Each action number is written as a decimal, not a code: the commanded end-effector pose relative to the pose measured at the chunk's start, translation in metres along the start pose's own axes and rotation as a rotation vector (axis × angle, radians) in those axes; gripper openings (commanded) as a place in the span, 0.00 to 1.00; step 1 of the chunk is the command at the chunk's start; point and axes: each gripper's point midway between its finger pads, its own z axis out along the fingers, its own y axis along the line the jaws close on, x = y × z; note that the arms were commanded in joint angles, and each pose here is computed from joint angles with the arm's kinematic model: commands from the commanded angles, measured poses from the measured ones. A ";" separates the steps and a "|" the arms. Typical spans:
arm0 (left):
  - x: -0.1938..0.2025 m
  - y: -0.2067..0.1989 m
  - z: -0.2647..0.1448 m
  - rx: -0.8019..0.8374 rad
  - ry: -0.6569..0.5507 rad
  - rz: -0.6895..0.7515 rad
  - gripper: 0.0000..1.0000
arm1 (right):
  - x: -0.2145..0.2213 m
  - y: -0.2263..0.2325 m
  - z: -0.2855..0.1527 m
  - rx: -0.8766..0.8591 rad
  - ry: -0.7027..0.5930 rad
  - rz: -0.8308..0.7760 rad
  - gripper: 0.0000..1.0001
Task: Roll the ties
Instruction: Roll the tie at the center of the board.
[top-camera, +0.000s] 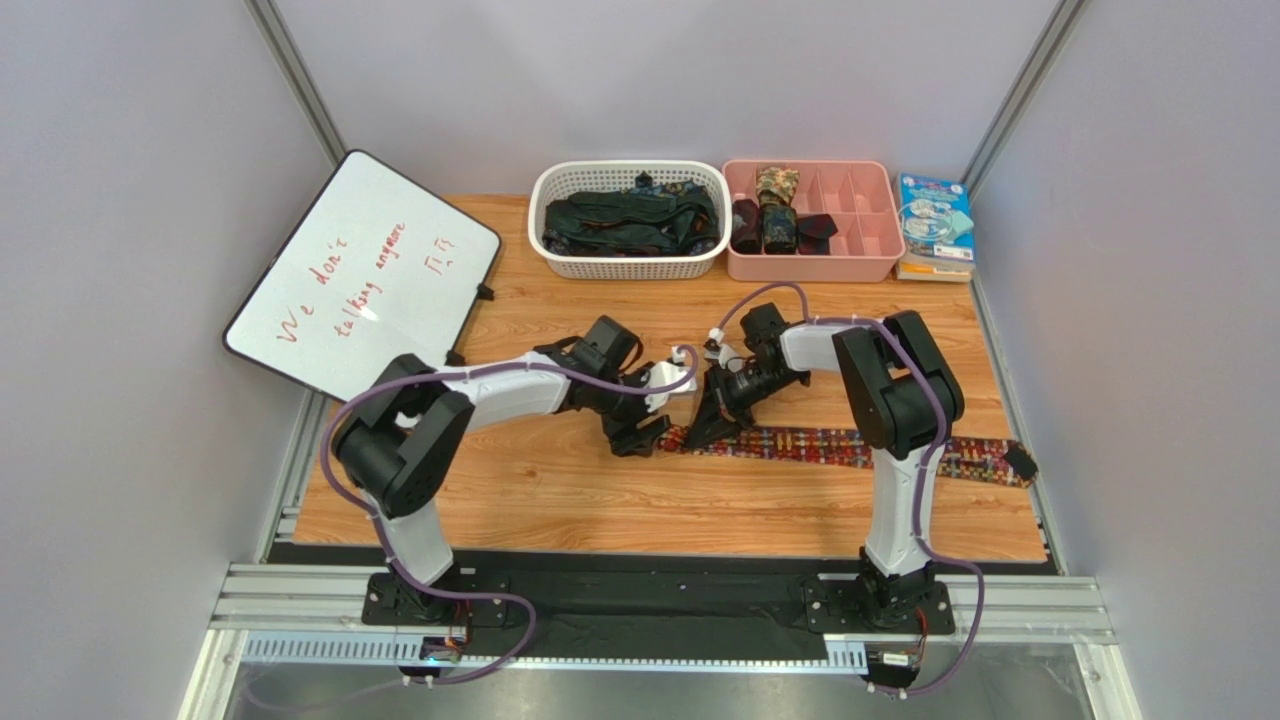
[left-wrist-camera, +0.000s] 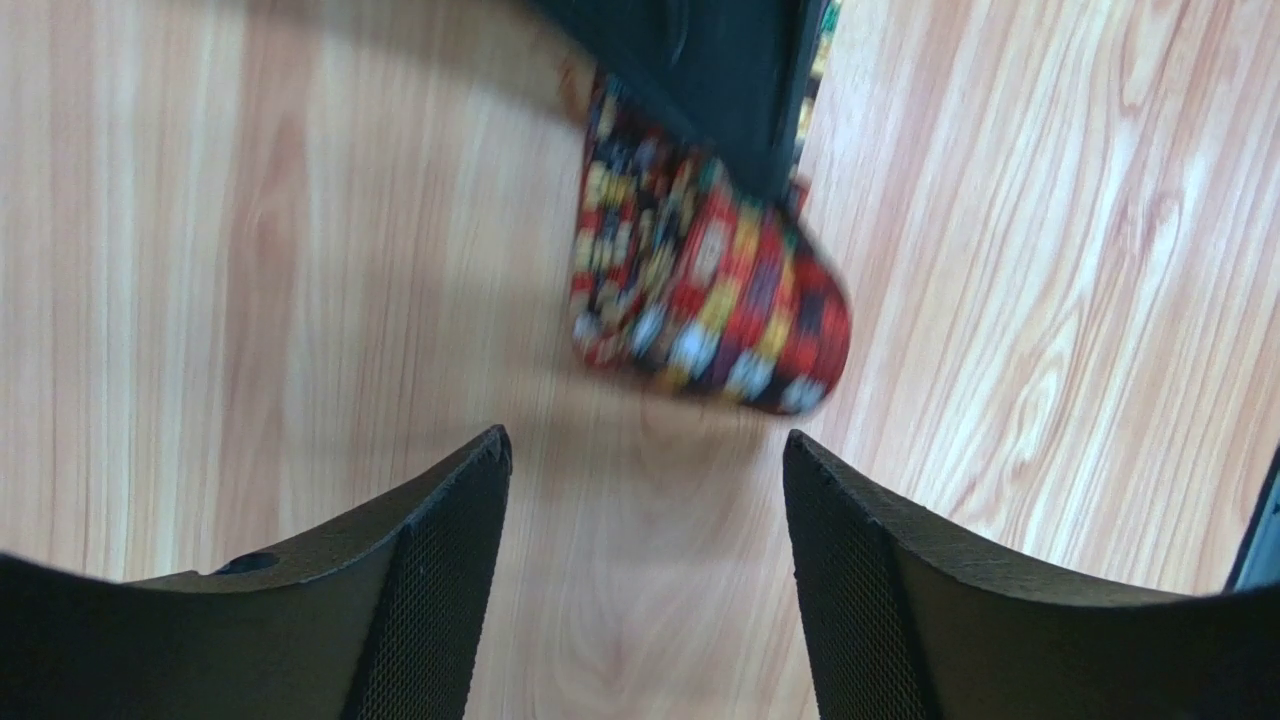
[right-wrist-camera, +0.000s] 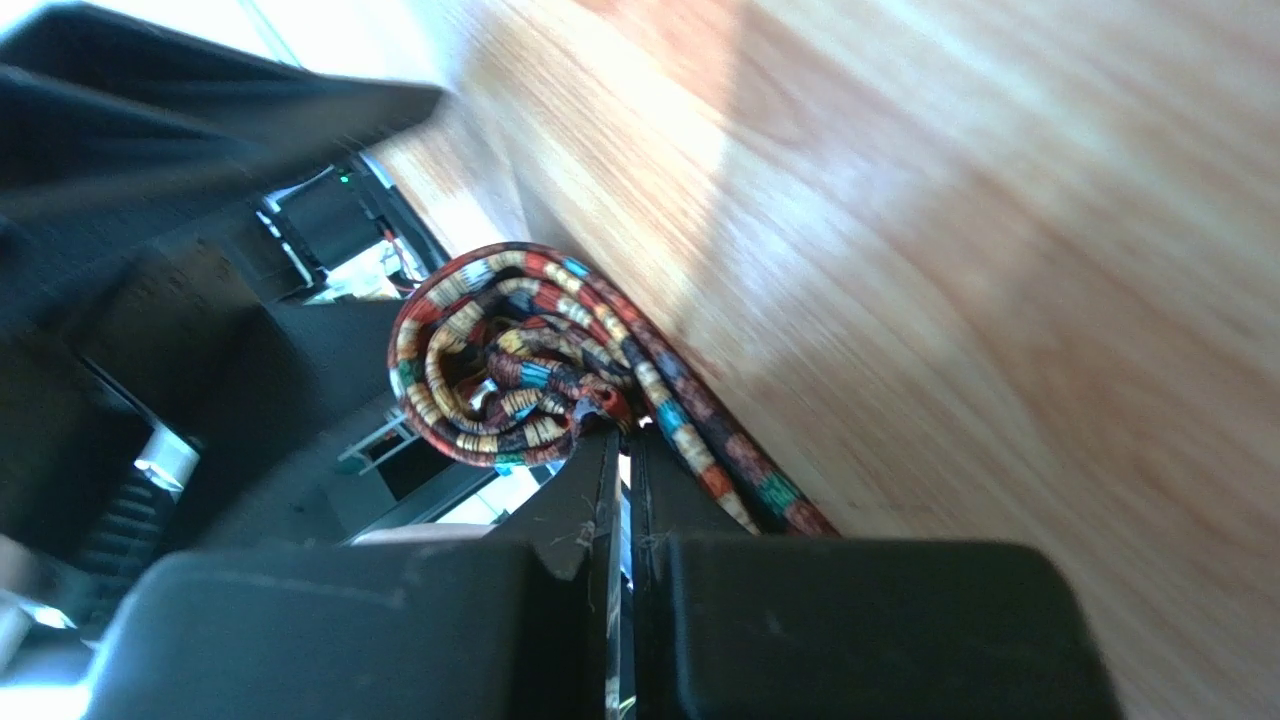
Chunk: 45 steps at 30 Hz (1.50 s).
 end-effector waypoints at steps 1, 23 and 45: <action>-0.032 -0.007 -0.015 0.004 -0.206 0.073 0.73 | -0.002 -0.053 0.000 0.230 -0.014 0.044 0.00; -0.045 -0.010 0.034 0.014 -0.349 0.292 0.44 | -0.006 -0.054 0.006 0.197 0.051 0.030 0.00; -0.008 -0.006 0.028 0.038 -0.043 0.157 0.06 | -0.028 -0.005 -0.055 0.113 -0.094 -0.072 0.35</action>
